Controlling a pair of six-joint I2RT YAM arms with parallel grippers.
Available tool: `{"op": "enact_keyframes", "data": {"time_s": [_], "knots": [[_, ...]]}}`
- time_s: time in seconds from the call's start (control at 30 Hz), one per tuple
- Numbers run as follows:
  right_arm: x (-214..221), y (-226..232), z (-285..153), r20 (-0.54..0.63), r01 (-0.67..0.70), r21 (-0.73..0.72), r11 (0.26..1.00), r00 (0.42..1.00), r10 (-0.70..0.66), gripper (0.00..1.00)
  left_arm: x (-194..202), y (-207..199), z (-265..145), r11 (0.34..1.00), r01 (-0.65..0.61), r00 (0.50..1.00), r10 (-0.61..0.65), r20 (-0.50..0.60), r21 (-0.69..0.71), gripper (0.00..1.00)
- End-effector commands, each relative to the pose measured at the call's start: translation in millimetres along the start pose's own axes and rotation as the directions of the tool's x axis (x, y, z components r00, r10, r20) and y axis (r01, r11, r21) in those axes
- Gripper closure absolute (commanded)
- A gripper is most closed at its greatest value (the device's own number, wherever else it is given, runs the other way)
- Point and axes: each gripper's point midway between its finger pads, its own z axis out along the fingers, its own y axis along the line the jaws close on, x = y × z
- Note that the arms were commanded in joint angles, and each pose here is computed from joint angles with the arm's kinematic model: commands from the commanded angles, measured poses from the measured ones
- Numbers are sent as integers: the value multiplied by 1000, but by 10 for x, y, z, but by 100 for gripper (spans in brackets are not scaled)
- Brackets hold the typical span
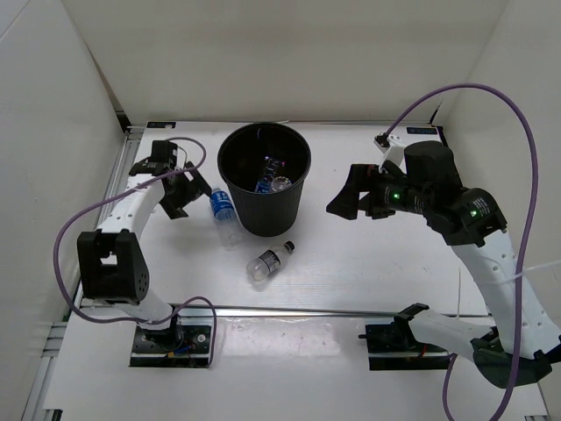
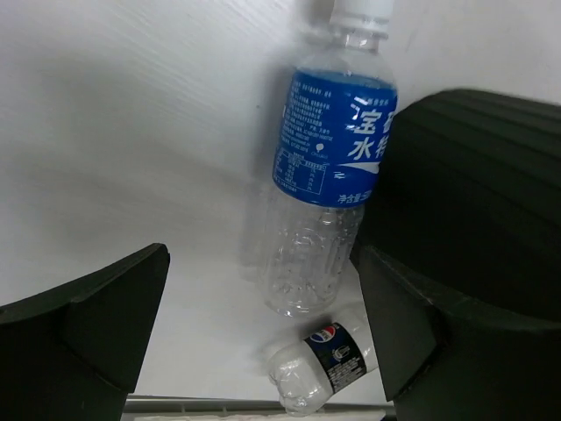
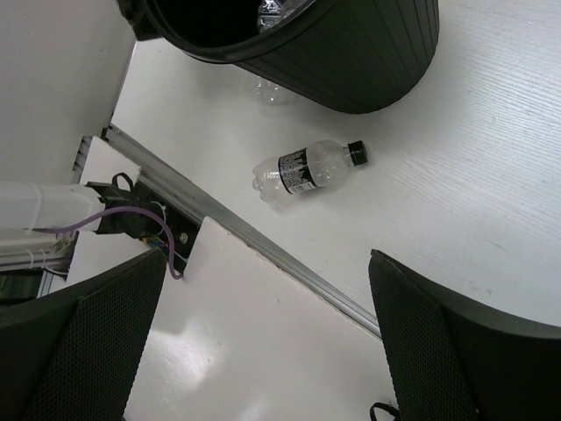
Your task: Put the plastic bottles in the bin
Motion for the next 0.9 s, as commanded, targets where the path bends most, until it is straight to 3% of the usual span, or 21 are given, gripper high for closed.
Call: {"op": "enact_keyframes", "data": {"time_s": [0.0,0.27,0.57,0.87], "knots": [[-60,49,-11,25,17,-26,1000,1000,-16,0,-48,-333,-47,973,-86,996,86,10,213,0],[-49,35,-40,29,26,-18,1000,999,-25,0,5,-218,303,961,-115,989,135,-64,254,0],[-65,-1,-37,37,34,1,999,999,-34,0,196,-365,580,936,-138,969,195,-150,324,0],[-93,-13,-25,41,43,9,999,998,-43,0,454,-365,832,939,-141,948,220,-230,315,0]]}}
